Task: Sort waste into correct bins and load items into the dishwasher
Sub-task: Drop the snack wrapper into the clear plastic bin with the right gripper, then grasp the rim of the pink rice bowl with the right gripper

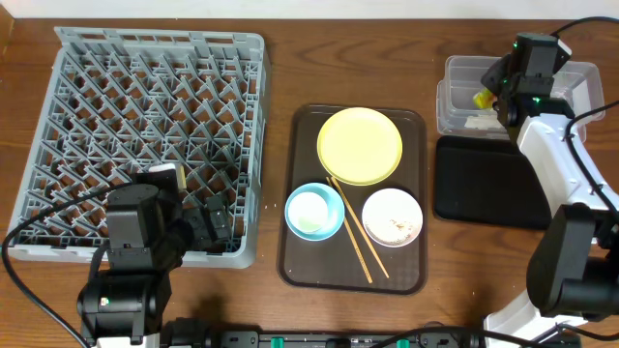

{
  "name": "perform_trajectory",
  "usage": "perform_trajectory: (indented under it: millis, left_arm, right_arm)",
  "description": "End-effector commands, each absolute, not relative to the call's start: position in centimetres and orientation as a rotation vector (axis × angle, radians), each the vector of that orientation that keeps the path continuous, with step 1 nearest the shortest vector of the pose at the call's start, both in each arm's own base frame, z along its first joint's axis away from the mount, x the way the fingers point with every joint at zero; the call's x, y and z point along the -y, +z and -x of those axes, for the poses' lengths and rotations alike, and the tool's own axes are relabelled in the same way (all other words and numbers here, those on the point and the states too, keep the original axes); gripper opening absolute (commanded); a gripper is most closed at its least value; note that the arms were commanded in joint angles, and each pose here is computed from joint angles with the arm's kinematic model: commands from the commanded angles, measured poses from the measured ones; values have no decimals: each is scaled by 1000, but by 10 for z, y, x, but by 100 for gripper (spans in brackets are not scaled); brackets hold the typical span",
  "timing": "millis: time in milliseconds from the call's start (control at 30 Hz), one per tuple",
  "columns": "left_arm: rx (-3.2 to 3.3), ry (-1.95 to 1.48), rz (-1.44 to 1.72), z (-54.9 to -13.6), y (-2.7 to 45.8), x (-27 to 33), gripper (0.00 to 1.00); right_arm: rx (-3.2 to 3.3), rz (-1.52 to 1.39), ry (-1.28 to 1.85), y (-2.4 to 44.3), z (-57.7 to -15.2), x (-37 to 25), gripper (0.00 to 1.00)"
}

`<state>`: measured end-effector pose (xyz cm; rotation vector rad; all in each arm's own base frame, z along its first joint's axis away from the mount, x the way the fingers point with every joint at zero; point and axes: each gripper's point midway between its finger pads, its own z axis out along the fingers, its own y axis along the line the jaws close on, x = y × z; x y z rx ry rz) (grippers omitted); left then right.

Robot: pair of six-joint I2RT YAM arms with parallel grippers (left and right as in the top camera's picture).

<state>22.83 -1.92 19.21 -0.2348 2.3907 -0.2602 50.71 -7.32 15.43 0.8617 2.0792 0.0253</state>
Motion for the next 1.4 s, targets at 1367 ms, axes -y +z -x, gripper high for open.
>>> perform_trajectory:
  millis: [1367]
  left_arm:
    - [-2391, -270, 250, -227, 196, 20, 100]
  right_arm:
    - [-2912, 435, 258, 102, -254, -195, 60]
